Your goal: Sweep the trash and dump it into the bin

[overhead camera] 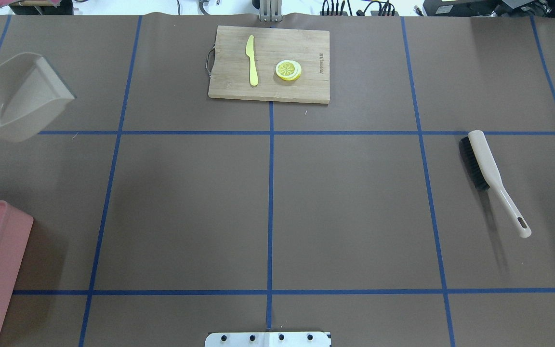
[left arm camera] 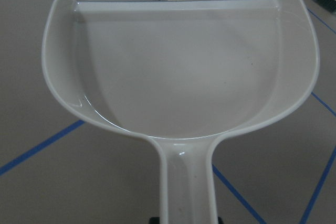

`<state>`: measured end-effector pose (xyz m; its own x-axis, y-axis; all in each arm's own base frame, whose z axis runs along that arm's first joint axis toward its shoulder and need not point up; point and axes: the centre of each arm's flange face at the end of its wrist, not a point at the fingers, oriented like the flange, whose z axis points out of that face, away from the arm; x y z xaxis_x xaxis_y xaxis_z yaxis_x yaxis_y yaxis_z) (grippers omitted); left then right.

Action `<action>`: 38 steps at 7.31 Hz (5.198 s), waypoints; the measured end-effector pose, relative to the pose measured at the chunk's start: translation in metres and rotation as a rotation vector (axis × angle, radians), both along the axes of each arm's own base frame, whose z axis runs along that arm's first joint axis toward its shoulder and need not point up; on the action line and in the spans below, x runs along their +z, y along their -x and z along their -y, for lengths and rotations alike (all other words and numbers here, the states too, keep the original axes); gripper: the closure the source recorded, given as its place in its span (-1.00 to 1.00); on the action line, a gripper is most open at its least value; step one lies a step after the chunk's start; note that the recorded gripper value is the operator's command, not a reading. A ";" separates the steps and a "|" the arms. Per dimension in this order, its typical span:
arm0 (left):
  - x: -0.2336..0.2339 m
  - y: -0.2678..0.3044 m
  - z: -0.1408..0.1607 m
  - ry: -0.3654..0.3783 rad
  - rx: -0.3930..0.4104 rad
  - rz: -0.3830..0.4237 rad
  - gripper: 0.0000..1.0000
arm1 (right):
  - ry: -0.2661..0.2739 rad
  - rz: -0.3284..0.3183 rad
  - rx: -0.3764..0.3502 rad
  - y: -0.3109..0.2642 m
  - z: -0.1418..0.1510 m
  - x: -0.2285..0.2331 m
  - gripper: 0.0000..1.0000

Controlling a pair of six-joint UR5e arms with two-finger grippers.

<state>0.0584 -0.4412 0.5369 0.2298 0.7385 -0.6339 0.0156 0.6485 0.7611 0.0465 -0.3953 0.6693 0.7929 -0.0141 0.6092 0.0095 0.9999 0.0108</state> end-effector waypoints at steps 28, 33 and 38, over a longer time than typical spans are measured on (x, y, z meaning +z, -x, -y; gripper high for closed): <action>-0.126 -0.126 0.161 -0.195 -0.056 0.336 -0.97 | -0.016 0.000 0.004 0.000 0.007 0.006 -1.00; -0.085 0.011 0.120 0.535 -0.199 0.517 -0.97 | -0.008 0.000 0.004 0.000 0.002 0.012 -1.00; 0.078 0.102 0.018 0.919 -0.253 0.515 -0.97 | -0.011 0.000 0.004 0.000 0.003 0.011 -1.00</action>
